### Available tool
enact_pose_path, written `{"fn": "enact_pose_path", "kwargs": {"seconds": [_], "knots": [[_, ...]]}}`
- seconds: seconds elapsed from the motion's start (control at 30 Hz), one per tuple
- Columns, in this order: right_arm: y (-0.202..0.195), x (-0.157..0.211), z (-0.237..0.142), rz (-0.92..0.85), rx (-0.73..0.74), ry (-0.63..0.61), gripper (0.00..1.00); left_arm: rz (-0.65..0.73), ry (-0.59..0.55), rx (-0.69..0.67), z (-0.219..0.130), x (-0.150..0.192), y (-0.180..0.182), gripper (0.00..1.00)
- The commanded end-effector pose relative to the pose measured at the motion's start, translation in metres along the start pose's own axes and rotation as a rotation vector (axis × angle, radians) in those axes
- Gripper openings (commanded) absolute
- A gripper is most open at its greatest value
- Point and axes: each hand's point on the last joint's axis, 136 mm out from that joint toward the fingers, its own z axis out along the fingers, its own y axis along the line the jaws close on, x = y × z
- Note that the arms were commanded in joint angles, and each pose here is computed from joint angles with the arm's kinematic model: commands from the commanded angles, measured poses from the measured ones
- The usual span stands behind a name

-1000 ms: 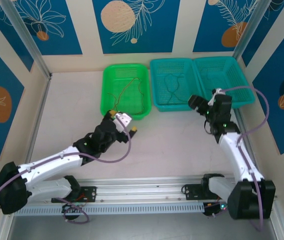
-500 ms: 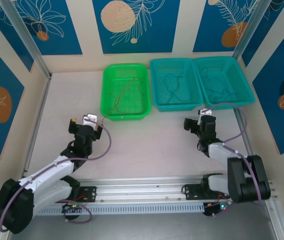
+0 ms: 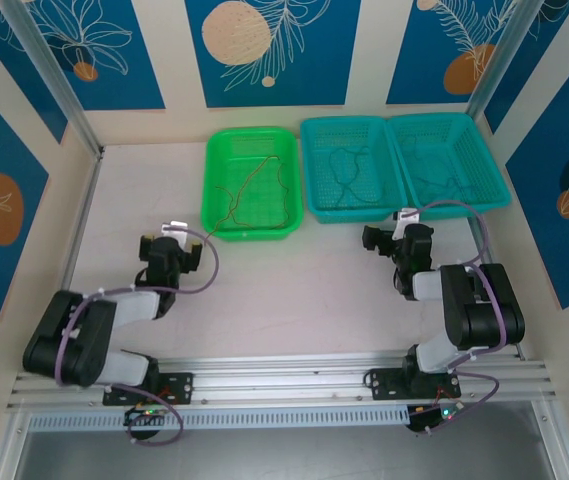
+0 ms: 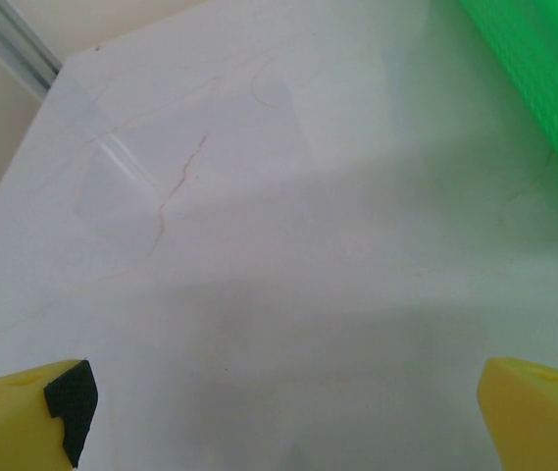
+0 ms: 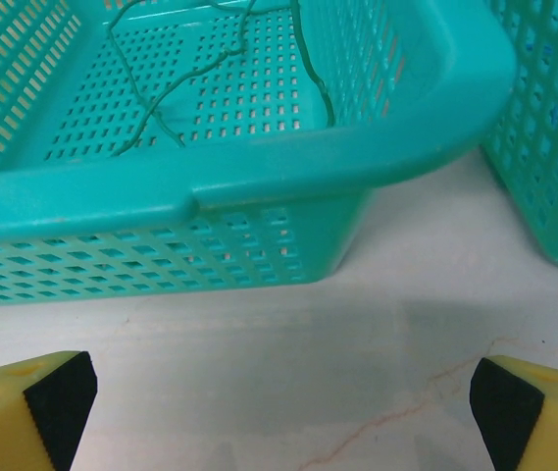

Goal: Untangle the cables

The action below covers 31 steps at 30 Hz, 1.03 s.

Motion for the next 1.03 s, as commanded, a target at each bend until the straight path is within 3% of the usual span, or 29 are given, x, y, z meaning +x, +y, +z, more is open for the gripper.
{"fn": "enact_pose_path", "kwargs": {"seconds": [0.0,0.1,0.2,0.3,0.43,0.63,1.0], "knots": [[0.004,-0.025,-0.001,-0.024,-0.019,-0.076,0.99,-0.096,-0.079,0.034,0.023,-0.032,0.005,1.00],[0.005,-0.024,-0.001,-0.024,-0.021,-0.076,0.99,-0.158,-0.039,0.089,0.029,-0.027,0.011,1.00],[0.004,-0.024,0.000,-0.023,-0.018,-0.075,0.99,-0.203,-0.147,0.082,0.023,-0.022,0.016,1.00],[0.004,-0.025,0.000,-0.024,-0.019,-0.076,0.99,-0.237,-0.160,0.051,0.015,-0.016,0.025,1.00],[0.004,-0.024,0.000,-0.024,-0.019,-0.074,0.99,-0.224,-0.120,0.047,0.022,-0.015,0.023,1.00],[0.004,-0.024,-0.001,-0.025,-0.019,-0.076,0.99,-0.163,-0.114,0.176,0.023,-0.021,0.001,1.00],[0.006,-0.025,-0.001,-0.035,-0.016,-0.083,0.99,-0.164,-0.113,0.178,0.023,-0.021,0.001,1.00]]}}
